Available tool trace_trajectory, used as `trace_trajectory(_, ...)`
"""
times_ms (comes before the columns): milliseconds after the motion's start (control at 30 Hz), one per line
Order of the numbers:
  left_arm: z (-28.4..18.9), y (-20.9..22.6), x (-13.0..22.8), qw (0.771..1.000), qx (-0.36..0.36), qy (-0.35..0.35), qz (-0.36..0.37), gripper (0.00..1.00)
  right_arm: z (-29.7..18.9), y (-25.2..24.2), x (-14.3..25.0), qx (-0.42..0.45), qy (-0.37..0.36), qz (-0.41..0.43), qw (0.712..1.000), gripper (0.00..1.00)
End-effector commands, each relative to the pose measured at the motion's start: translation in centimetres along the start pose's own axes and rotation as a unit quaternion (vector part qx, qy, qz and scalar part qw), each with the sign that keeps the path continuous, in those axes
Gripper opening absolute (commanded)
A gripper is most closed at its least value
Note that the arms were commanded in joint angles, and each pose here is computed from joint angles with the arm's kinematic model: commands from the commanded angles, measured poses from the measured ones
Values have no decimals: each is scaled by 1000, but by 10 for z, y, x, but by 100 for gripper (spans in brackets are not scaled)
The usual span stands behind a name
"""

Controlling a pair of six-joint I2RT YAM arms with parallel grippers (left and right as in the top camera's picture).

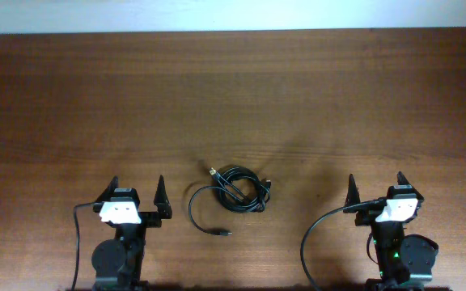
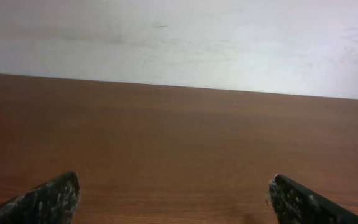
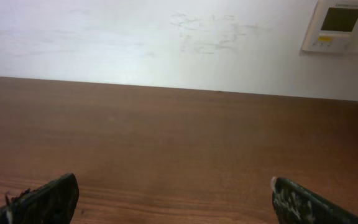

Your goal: Untangle cables

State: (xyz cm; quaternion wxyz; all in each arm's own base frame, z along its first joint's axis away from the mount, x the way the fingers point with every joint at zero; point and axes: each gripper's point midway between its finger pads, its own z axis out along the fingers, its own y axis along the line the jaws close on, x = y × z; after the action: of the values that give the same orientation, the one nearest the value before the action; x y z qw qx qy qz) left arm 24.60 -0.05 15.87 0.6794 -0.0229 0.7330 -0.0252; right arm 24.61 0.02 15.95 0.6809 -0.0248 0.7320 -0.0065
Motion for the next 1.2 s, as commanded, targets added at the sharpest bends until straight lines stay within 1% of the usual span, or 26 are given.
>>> trace_trajectory(0,0,3,2,1000,-9,1,8,99,0,1,2,0,-1,0,1000,99)
trace_trajectory(67,0,2,2,1000,-6,0,8,99,0,1,2,0,-1,0,1000,98)
trace_trajectory(100,0,-3,2,1000,7,0,8,99,0,1,2,0,-1,0,1000,98)
trace_trajectory(200,-4,-28,-12,997,79,-15,6,99,0,1,2,0,-1,0,1000,99)
trace_trajectory(267,-11,-42,-30,992,118,-30,-9,99,0,1,2,0,-1,0,1000,98)
trace_trajectory(367,-21,-51,-62,988,142,-53,-39,99,0,1,2,0,-1,0,1000,98)
trace_trajectory(433,-29,-61,-81,983,170,-55,-37,99,0,1,2,0,-1,0,1000,99)
trace_trajectory(467,-31,-64,-85,982,177,-49,-37,99,0,1,2,0,-1,0,1000,98)
trace_trajectory(567,-34,-74,-99,979,199,1,-44,99,0,1,2,0,-1,0,1000,99)
trace_trajectory(633,-32,-76,-107,977,197,56,-55,99,0,1,2,0,-1,0,1000,98)
trace_trajectory(733,-32,-91,-125,963,234,113,-70,99,0,1,2,0,-1,0,1000,98)
trace_trajectory(767,-32,-100,-133,955,257,129,-76,99,0,1,2,0,-1,0,1000,98)
trace_trajectory(867,-43,-134,-158,913,367,154,-92,99,0,1,2,0,-1,0,1000,99)
trace_trajectory(900,-49,-145,-161,891,411,164,-100,99,0,1,2,0,-1,0,1000,99)
trace_trajectory(933,-48,-149,-158,881,425,176,-108,99,0,1,2,0,-1,0,1000,99)
trace_trajectory(1067,-35,-147,-141,874,416,218,-128,99,0,1,2,0,-1,0,1000,98)
trace_trajectory(1167,-29,-147,-135,871,412,232,-135,99,0,1,2,-1,-1,0,1000,98)
